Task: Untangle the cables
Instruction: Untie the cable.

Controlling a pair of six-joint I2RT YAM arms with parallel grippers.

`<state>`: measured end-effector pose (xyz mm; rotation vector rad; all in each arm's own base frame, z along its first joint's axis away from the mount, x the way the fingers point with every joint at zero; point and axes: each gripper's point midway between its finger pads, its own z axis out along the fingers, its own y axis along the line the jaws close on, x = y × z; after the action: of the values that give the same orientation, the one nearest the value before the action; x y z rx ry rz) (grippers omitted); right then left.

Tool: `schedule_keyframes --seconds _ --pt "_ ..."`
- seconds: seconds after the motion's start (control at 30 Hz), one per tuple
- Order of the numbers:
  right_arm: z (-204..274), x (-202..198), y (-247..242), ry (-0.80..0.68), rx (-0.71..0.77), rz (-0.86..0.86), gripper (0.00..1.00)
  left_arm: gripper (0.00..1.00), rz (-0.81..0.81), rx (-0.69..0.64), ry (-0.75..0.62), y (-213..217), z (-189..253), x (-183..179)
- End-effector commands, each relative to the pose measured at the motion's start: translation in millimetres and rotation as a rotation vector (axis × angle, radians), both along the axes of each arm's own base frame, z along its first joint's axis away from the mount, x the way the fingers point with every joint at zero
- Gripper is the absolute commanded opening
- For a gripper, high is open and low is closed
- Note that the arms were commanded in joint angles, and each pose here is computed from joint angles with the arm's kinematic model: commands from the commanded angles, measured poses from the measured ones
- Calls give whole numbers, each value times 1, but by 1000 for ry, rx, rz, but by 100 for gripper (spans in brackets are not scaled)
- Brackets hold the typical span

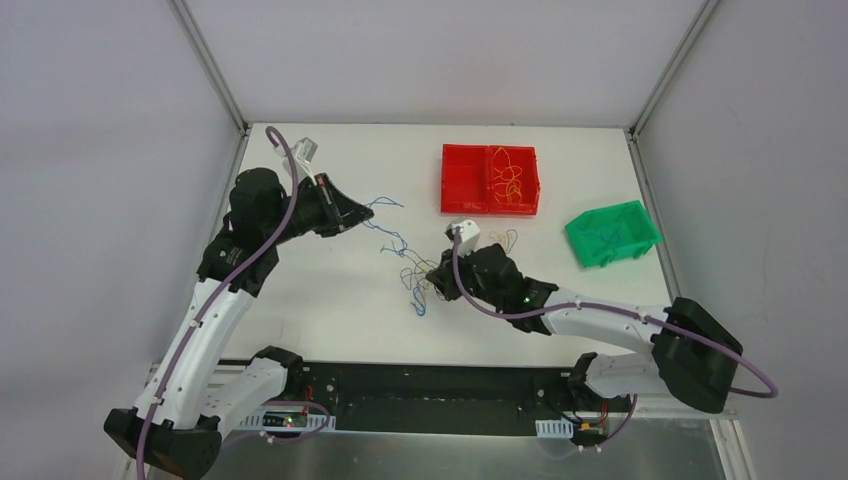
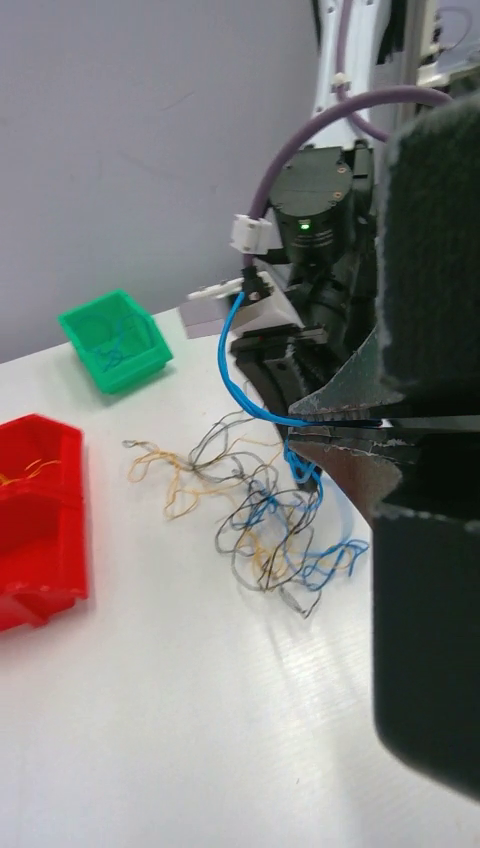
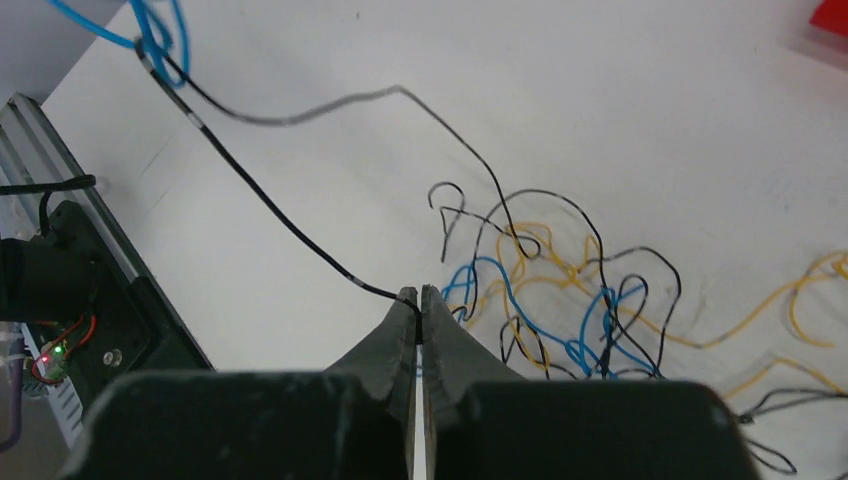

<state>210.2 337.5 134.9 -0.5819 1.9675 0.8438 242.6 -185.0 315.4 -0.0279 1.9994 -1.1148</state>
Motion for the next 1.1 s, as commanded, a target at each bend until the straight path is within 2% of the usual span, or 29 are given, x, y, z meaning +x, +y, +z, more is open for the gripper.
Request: schedule_keyframes --seconds 0.0,0.2,0.4,0.47,0.53,0.57,0.6,0.63,0.7,0.8,0.9,1.07 --pt "-9 -7 -29 47 1 -98 0 0 121 90 -129 25 34 22" --pt "-21 -11 -62 104 -28 -225 0 0 427 280 -162 81 49 57" --pt "-21 -2 -106 113 -27 -436 0 0 723 434 -158 142 45 60" --pt "-19 -6 -108 113 -10 -425 0 0 698 421 -163 137 45 58" --pt "-15 -10 -106 120 -3 -394 3 0 571 357 -175 111 47 60" --pt "-13 -13 -103 124 -3 -370 13 0 489 314 -178 94 48 60" --pt "-10 -15 -101 128 0 -350 35 0 404 270 -178 76 49 60" --pt "-5 -16 -98 129 7 -334 51 0 320 225 -177 59 50 58" --pt "5 -16 -96 121 23 -325 67 0 194 154 -155 33 50 57" --pt "23 -12 -103 91 33 -361 73 0 129 117 -108 13 40 65" --pt "38 -3 -127 61 7 -481 74 0 98 117 -98 -3 33 73" --pt "63 18 -223 -20 -52 -991 83 0 86 109 -123 -34 27 104"
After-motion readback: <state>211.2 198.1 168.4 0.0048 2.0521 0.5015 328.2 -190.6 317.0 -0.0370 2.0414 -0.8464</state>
